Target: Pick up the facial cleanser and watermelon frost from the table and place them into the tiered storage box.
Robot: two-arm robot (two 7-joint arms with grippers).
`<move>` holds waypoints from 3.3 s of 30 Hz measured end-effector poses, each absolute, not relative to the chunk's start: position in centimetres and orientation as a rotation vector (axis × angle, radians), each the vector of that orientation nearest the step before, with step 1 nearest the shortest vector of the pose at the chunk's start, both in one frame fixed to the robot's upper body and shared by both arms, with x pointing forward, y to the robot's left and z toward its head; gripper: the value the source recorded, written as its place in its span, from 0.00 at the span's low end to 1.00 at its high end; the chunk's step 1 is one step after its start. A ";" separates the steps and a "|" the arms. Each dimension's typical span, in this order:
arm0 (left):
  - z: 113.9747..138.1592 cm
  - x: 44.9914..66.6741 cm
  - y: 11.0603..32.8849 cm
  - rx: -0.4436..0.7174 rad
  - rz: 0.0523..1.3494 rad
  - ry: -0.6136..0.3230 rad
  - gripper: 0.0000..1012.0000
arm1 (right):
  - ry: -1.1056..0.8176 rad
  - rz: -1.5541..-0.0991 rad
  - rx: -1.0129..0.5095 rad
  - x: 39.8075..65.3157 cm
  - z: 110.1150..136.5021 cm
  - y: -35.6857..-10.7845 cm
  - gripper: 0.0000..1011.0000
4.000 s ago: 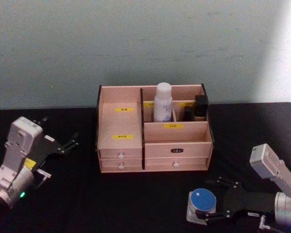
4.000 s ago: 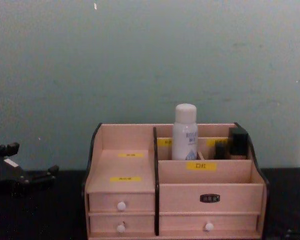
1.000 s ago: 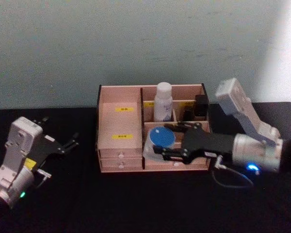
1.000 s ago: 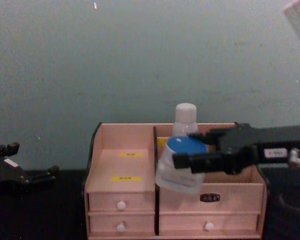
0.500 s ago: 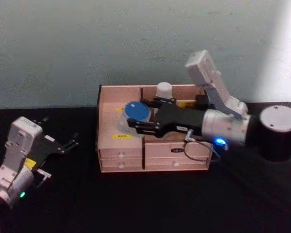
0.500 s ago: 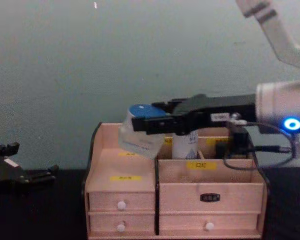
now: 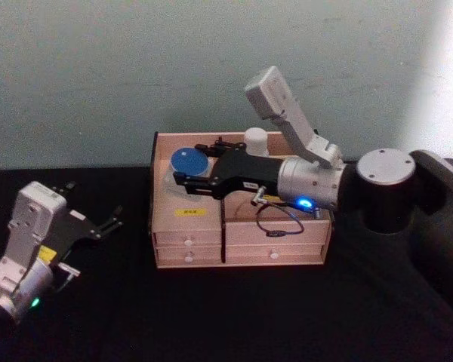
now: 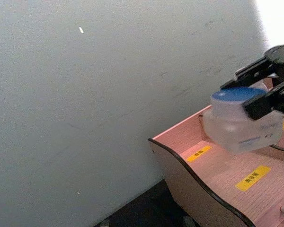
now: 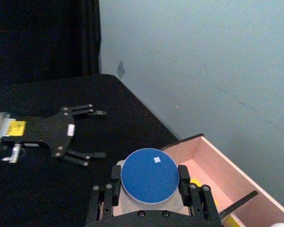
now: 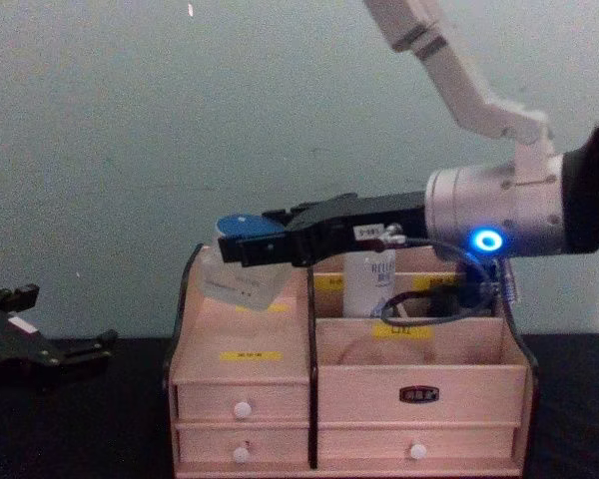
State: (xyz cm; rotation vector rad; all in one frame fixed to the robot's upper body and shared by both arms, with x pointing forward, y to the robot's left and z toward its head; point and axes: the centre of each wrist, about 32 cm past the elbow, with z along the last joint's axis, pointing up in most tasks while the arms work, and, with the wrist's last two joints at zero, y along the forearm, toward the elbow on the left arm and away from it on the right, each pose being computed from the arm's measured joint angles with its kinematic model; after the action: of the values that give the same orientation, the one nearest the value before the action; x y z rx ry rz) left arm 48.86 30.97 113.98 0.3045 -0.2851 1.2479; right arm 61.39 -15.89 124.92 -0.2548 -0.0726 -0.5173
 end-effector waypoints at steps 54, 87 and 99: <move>114.0 48.9 31.0 0.304 1.248 -0.285 0.99 | -0.010 -0.562 -0.339 63.9 122.4 -13.7 0.89; 114.0 48.9 31.0 0.304 1.248 -0.285 0.99 | -0.034 -0.586 -0.213 61.7 124.6 -16.3 0.99; 114.0 48.9 31.0 0.305 1.248 -0.285 0.99 | -0.074 -0.692 -0.124 57.5 124.6 -20.6 0.99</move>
State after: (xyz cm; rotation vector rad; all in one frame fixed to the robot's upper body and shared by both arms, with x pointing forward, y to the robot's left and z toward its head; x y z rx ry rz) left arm 48.86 30.97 113.98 0.3045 -0.2850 1.2480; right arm 57.46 -20.62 124.64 -0.1238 -0.0741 -0.6922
